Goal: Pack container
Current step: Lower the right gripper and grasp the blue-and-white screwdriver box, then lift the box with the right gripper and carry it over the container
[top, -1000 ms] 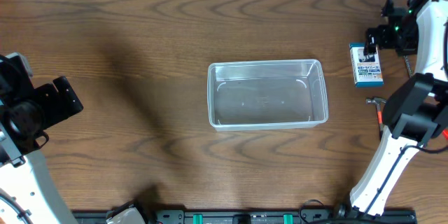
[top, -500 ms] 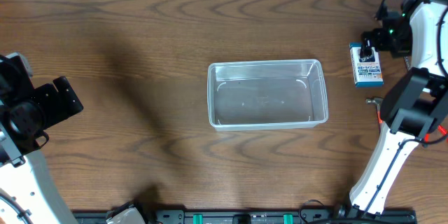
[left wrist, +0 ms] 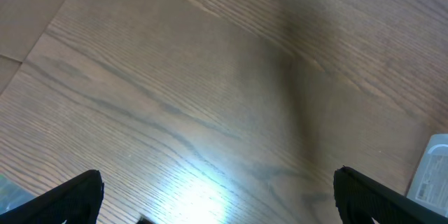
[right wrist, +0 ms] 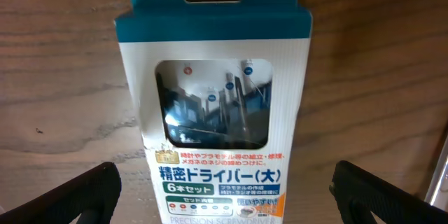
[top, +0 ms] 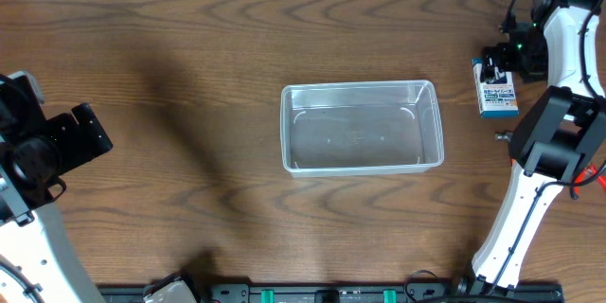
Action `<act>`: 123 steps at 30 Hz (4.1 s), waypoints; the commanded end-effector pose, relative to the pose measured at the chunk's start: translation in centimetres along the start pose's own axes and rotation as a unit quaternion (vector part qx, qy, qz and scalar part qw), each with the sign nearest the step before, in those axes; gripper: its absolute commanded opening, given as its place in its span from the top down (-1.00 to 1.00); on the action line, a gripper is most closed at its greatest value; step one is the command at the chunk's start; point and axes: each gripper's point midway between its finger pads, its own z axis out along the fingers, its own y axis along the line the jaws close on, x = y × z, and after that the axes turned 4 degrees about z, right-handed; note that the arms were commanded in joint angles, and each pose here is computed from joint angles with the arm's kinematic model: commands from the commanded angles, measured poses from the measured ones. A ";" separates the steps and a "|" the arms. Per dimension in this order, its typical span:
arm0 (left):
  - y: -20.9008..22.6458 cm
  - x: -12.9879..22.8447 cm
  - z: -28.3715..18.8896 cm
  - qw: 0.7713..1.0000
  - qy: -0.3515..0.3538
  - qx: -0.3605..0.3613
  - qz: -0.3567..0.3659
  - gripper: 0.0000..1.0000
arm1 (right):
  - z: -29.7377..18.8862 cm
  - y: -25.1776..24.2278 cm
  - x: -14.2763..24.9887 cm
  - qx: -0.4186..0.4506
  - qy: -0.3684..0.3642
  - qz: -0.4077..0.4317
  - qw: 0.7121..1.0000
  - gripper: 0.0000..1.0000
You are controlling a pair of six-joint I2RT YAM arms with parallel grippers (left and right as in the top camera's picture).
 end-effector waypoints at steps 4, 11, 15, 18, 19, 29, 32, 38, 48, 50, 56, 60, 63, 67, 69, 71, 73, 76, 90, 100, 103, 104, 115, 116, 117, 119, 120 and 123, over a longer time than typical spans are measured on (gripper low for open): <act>0.0 -0.3 -0.2 1.000 -0.004 0.002 -0.008 -0.96 | 0.5 0.6 -0.3 0.001 0.003 0.000 1.000 -0.99; 0.0 -0.3 -0.2 1.000 -0.004 0.002 -0.008 -0.96 | 0.7 0.7 -0.4 0.001 0.003 -0.001 1.000 -0.99; 0.0 -0.3 -0.2 1.000 -0.004 0.002 -0.008 -0.96 | 0.9 0.8 -0.3 0.001 0.005 -0.001 1.000 -0.99; 0.0 -0.3 -0.2 1.000 -0.004 0.002 -0.008 -0.96 | 1.0 0.7 -0.3 0.001 0.004 -0.001 1.000 -0.99; 0.0 -0.3 -0.2 1.000 -0.004 0.002 -0.008 -0.96 | 1.0 0.7 -0.4 0.001 0.003 -0.001 1.000 -0.99; 0.0 -0.3 -0.2 1.000 -0.004 0.002 -0.008 -0.96 | 1.4 0.7 -0.5 0.002 0.001 -0.001 1.000 -0.98; 0.0 -0.3 -0.2 1.000 -0.004 0.002 -0.008 -0.96 | 1.8 0.7 -0.4 0.001 0.006 -0.001 1.000 -0.98; 0.0 -0.3 -0.2 1.000 -0.004 0.002 -0.008 -0.96 | 3.2 0.8 0.0 -0.002 0.023 0.006 1.000 -0.99; 0.0 -0.3 -0.2 1.000 -0.004 0.002 -0.008 -0.96 | 4.9 0.8 0.4 -0.004 0.041 0.006 0.999 -0.98; 0.0 -0.3 -0.2 1.000 -0.004 0.002 -0.008 -0.96 | 5.0 0.8 0.3 -0.003 0.040 0.006 0.999 -0.99; 0.0 -0.3 -0.2 1.000 -0.004 0.002 -0.008 -0.96 | 4.9 0.0 0.3 0.019 0.040 0.003 0.999 -0.99; 0.0 -0.3 -0.2 1.000 -0.004 0.002 -0.008 -0.96 | 4.9 0.0 0.3 0.020 0.040 0.002 0.999 -0.95; 0.0 -0.3 -0.2 1.000 -0.004 0.002 -0.008 -0.96 | 5.0 0.0 0.2 0.020 0.038 0.002 0.999 -0.94; 0.0 -0.3 -0.2 1.000 -0.004 0.002 -0.008 -0.96 | 5.0 0.0 0.2 0.020 0.038 0.002 0.999 -0.85; 0.0 -0.3 -0.2 1.000 -0.004 0.002 -0.008 -0.96 | 5.0 0.0 0.2 0.020 0.038 0.002 0.999 -0.81; 0.0 -0.3 -0.2 1.000 -0.004 0.002 -0.008 -0.96 | 5.0 -0.1 0.2 0.020 0.038 0.002 0.999 -0.79; 0.0 -0.3 -0.2 1.000 -0.004 0.002 -0.008 -0.96 | 5.0 -0.1 0.2 0.020 0.038 0.002 0.999 -0.77; 0.0 -0.3 -0.2 1.000 -0.004 0.002 -0.008 -0.96 | 5.0 0.0 0.3 0.020 0.039 0.004 0.999 -0.67; 0.0 -0.3 -0.2 1.000 -0.004 0.002 -0.008 -0.96 | 4.8 0.0 0.6 0.024 0.045 0.024 0.998 -0.55; 0.0 -0.3 -0.2 1.000 -0.004 0.002 -0.008 -0.96 | 3.4 0.1 0.9 0.023 0.047 0.023 0.998 -0.47; 0.0 -0.3 -0.2 1.000 -0.004 0.002 -0.008 -0.96 | 2.1 0.2 0.6 0.025 0.035 0.021 0.999 -0.47; 0.0 -0.3 -0.2 1.000 -0.004 0.002 -0.008 -0.96 | 1.5 0.3 0.4 0.026 0.027 0.020 0.999 -0.47; 0.0 -0.3 -0.2 1.000 -0.004 0.002 -0.008 -0.96 | -9.0 4.4 -1.2 0.037 -0.088 -0.020 0.995 -0.41; 0.0 -0.3 -0.2 1.000 -0.004 0.002 -0.008 -0.96 | -10.3 5.0 -1.1 0.037 -0.102 -0.026 0.994 -0.41; 0.0 -0.3 -0.2 1.000 -0.004 0.002 -0.008 -0.96 | -11.7 5.6 -1.0 0.038 -0.116 -0.032 0.992 -0.41; 0.0 -0.3 -0.2 1.000 -0.004 0.002 -0.008 -0.96 | -14.2 6.9 -0.6 0.038 -0.140 -0.044 0.988 -0.42; 0.0 -0.3 -0.2 1.000 -0.004 0.002 -0.008 -0.96 | -15.6 7.7 -0.3 0.037 -0.153 -0.052 0.986 -0.42; 0.0 -0.3 -0.2 1.000 -0.004 0.002 -0.008 -0.96 | -19.4 10.3 0.7 0.030 -0.194 -0.080 0.977 -0.42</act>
